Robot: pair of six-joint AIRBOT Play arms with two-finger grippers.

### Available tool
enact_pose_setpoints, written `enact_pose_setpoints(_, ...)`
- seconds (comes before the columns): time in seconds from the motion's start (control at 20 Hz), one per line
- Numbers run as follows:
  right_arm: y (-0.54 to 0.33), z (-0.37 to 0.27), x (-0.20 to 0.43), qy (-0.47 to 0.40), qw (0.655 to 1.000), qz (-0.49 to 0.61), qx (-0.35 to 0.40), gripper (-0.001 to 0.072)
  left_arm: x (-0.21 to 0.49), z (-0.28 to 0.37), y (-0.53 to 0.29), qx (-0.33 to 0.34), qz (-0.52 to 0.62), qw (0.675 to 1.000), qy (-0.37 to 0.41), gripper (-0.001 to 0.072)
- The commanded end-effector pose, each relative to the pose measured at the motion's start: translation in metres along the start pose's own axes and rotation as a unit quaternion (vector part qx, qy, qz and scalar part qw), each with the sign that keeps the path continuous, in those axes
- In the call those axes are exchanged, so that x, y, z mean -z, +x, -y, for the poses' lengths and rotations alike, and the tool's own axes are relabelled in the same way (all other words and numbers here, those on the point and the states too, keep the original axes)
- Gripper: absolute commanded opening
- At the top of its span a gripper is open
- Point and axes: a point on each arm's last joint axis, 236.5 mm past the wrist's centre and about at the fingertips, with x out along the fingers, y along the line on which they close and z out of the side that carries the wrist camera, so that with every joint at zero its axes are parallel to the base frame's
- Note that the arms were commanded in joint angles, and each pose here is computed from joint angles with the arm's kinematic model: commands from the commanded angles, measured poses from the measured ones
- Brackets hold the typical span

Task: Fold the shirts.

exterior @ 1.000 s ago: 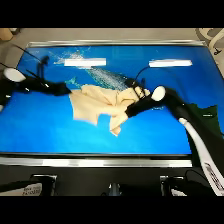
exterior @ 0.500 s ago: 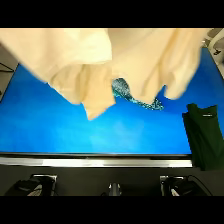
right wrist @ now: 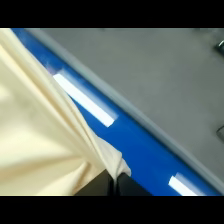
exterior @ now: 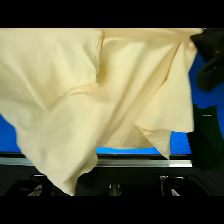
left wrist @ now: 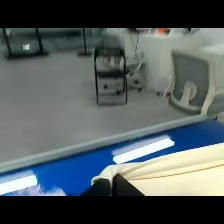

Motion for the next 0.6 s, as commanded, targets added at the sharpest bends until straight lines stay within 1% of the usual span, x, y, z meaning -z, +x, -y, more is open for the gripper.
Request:
enact_pose_setpoints(0.0,0.100,-0.038,0.085,-0.013,0.984,-0.149,-0.099,0.0018,0.120,-0.043,0.061,-0.054,-0.156,0.986,-0.015,0.0028)
enact_pose_setpoints(0.1,0.182,-0.047,0.114,0.003,0.981,-0.163,-0.109,0.0018,0.188,-0.056,0.101,-0.060,-0.218,0.974,-0.027,0.0028)
enact_pose_setpoints(0.15,0.218,-0.051,0.120,0.016,0.982,-0.150,-0.109,0.0018,0.216,-0.063,0.119,-0.064,-0.236,0.969,-0.031,0.0028)
enact_pose_setpoints(0.25,0.273,-0.067,0.131,0.069,0.982,-0.127,-0.118,0.0018,0.260,-0.076,0.155,-0.070,-0.262,0.962,-0.040,0.0028)
enact_pose_setpoints(0.35,0.306,-0.083,0.141,0.160,0.972,-0.120,-0.126,0.0018,0.296,-0.087,0.182,-0.076,-0.289,0.953,-0.053,0.0029)
enact_pose_setpoints(0.4,0.317,-0.091,0.147,0.198,0.963,-0.123,-0.133,0.0018,0.317,-0.089,0.192,-0.080,-0.307,0.946,-0.073,0.0029)
enact_pose_setpoints(0.45,0.326,-0.103,0.154,0.229,0.953,-0.130,-0.147,0.0018,0.338,-0.090,0.197,-0.085,-0.328,0.936,-0.095,0.0029)
enact_pose_setpoints(0.55,0.338,-0.126,0.169,0.260,0.938,-0.148,-0.177,0.0018,0.378,-0.079,0.204,-0.071,-0.374,0.915,-0.132,0.0029)
